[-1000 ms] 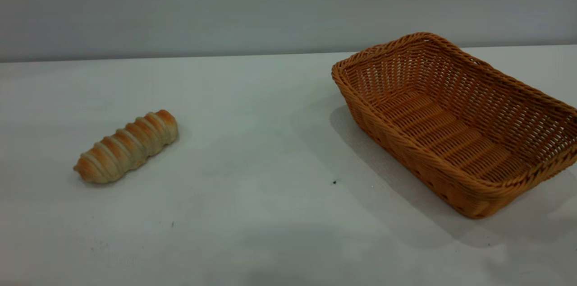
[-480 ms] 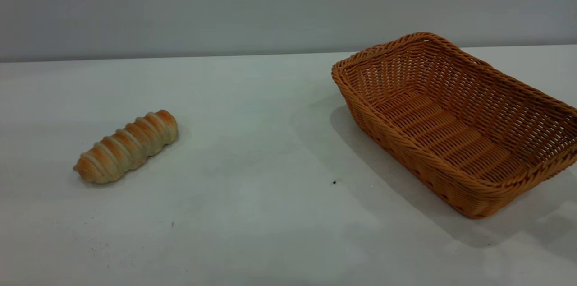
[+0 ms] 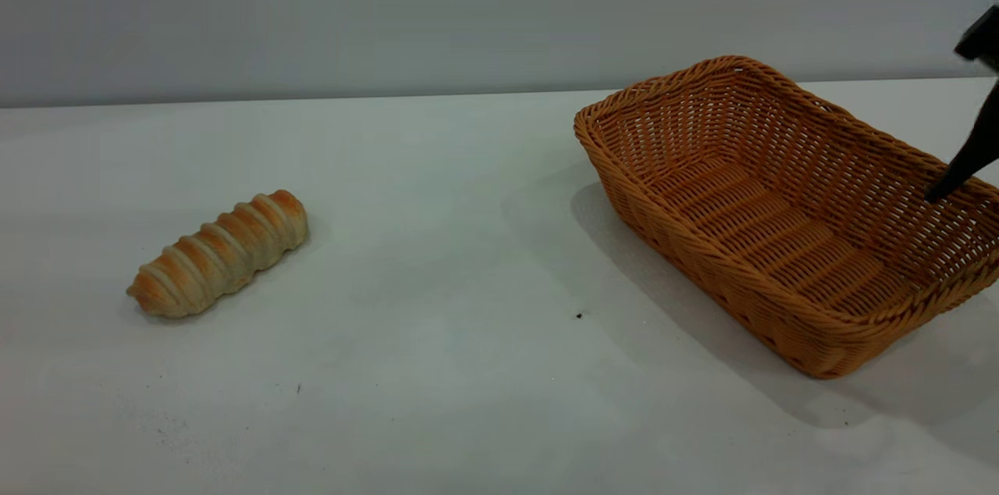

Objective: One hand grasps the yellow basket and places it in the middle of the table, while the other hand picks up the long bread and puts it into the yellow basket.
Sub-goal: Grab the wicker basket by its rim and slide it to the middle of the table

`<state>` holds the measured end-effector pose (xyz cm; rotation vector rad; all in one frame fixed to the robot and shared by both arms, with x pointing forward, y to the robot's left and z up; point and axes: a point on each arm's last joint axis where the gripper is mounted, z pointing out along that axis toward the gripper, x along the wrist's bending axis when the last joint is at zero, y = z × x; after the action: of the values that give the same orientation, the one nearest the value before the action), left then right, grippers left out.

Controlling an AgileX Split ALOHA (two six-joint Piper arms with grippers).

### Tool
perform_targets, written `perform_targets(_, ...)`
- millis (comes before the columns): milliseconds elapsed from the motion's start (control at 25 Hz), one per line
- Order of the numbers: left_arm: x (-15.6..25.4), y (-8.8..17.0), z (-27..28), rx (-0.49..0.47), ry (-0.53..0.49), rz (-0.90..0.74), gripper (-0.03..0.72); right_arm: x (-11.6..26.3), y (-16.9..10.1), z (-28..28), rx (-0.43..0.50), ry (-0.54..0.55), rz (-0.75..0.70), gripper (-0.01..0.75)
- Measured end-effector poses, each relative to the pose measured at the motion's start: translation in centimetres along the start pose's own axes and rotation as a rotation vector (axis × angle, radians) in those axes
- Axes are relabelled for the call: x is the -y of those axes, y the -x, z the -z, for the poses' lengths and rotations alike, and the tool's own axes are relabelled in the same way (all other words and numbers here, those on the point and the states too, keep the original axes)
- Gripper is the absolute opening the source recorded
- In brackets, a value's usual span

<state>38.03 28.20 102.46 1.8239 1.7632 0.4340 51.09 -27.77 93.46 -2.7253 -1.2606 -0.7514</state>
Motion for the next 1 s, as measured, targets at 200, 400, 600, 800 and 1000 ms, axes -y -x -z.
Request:
perform_targets(200,0.0,0.0,0.0,0.003,0.0,0.0,0.439,0.0,0.4,-1.1,0.02,-0.02,0.009,0.511)
perform_targets(400,0.0,0.0,0.0,0.004,0.0,0.001,0.439,-0.3,0.5,-1.1,0.032,0.005,0.044,0.511)
perform_targets(600,0.0,0.2,0.0,0.017,0.002,0.017,0.439,-0.4,0.7,-1.5,0.047,0.014,0.055,0.511)
perform_targets(800,0.0,0.3,0.0,0.028,0.003,0.029,0.437,-0.3,1.4,-2.8,0.088,-0.02,0.052,0.511)
perform_targets(1000,-0.1,0.3,0.0,0.029,0.006,0.03,0.437,-0.4,1.9,-4.0,0.115,-0.024,0.046,0.511)
